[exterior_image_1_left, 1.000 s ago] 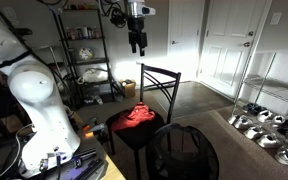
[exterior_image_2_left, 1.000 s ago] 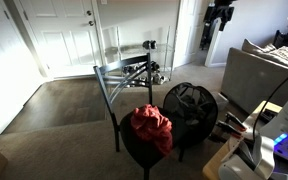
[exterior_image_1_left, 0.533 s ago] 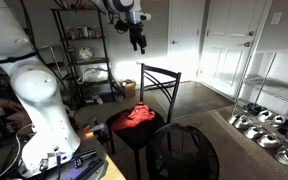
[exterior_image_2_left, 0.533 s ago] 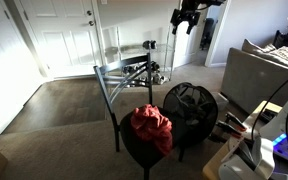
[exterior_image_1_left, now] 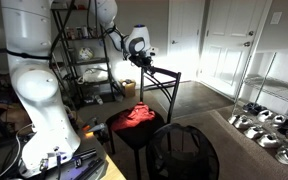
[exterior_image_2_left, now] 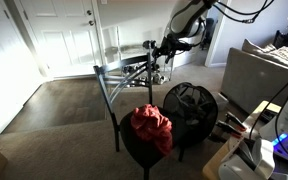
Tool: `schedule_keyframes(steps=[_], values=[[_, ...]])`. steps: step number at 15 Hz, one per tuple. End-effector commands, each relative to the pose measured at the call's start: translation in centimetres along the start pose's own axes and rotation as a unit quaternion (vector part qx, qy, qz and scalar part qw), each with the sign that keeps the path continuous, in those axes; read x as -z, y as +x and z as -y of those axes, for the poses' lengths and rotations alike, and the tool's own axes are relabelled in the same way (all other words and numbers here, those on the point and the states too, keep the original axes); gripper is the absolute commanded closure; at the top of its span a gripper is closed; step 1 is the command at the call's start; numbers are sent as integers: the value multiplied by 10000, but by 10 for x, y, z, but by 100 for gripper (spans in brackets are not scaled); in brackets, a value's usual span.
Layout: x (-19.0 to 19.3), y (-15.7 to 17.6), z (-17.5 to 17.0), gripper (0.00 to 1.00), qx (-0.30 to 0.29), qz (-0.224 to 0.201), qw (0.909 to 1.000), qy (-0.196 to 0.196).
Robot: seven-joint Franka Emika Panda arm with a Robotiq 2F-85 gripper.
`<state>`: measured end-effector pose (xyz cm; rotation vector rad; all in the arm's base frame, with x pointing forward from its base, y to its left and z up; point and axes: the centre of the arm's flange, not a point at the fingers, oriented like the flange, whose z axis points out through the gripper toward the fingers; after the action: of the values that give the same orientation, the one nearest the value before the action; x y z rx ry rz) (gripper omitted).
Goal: Put the red cloth in the laundry basket
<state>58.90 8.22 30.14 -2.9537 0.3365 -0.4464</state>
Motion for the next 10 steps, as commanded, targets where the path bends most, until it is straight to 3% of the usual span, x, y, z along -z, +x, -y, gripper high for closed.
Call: schedule_keyframes(steps=[1, 10], values=[[-37, -12, 19, 0, -42, -222, 9997, 104], [-104, -42, 30, 0, 34, 155, 9996, -248]])
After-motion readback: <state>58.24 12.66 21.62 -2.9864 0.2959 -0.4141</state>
